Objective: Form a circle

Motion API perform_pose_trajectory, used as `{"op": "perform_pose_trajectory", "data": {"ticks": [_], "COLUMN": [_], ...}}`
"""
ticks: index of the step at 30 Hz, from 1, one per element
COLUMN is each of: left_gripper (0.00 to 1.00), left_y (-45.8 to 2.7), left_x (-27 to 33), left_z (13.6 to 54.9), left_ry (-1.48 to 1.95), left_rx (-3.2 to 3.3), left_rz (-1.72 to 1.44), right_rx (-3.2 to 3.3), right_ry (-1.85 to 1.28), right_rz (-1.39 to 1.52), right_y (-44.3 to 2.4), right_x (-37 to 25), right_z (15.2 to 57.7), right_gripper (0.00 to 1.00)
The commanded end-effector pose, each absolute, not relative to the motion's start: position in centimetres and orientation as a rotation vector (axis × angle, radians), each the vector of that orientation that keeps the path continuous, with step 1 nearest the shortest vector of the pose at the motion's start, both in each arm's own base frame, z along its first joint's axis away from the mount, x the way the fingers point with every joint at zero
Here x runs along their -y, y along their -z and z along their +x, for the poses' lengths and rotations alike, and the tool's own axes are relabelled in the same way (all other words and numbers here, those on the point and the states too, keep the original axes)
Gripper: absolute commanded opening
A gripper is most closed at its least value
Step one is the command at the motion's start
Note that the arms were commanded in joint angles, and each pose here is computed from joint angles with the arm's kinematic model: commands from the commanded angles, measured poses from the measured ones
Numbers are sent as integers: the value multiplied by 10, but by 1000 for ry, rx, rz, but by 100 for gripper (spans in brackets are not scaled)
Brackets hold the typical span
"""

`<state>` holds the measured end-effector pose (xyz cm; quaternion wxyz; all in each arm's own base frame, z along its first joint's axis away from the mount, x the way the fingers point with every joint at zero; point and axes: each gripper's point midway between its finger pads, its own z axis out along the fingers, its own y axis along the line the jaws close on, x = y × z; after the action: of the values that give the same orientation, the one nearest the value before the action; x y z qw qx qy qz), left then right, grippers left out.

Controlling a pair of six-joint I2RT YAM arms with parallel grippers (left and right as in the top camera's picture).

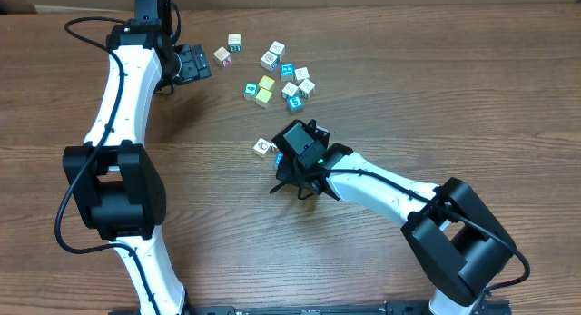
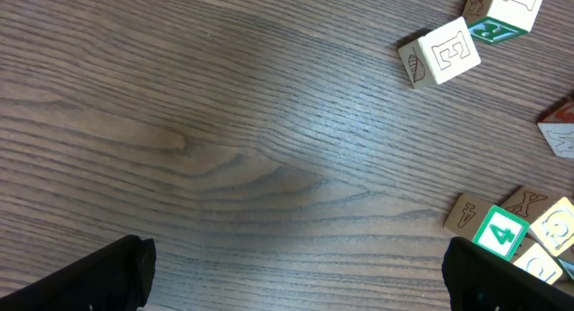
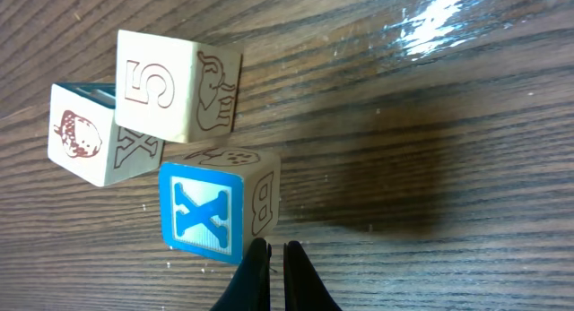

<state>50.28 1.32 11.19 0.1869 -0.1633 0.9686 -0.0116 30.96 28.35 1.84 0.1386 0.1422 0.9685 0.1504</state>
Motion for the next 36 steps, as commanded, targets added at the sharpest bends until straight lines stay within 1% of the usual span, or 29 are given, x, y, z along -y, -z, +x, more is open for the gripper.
{"op": "perform_pose_trajectory", "data": {"ticks": [1, 36], "left_gripper": [100, 100], "left_y": [-117, -117], "left_x": [-13, -13], "left_z": [507, 507], "left_ry": [48, 48], "left_rx": [-2709, -2709], "left_rz": [-470, -470], "right_rx": [-2775, -2775], "right_ry": [-431, -475], "right_rz": [418, 403], "right_y": [-24, -26], "right_x": [-282, -290], "right_z": [311, 310], "right_gripper": [4, 4]}}
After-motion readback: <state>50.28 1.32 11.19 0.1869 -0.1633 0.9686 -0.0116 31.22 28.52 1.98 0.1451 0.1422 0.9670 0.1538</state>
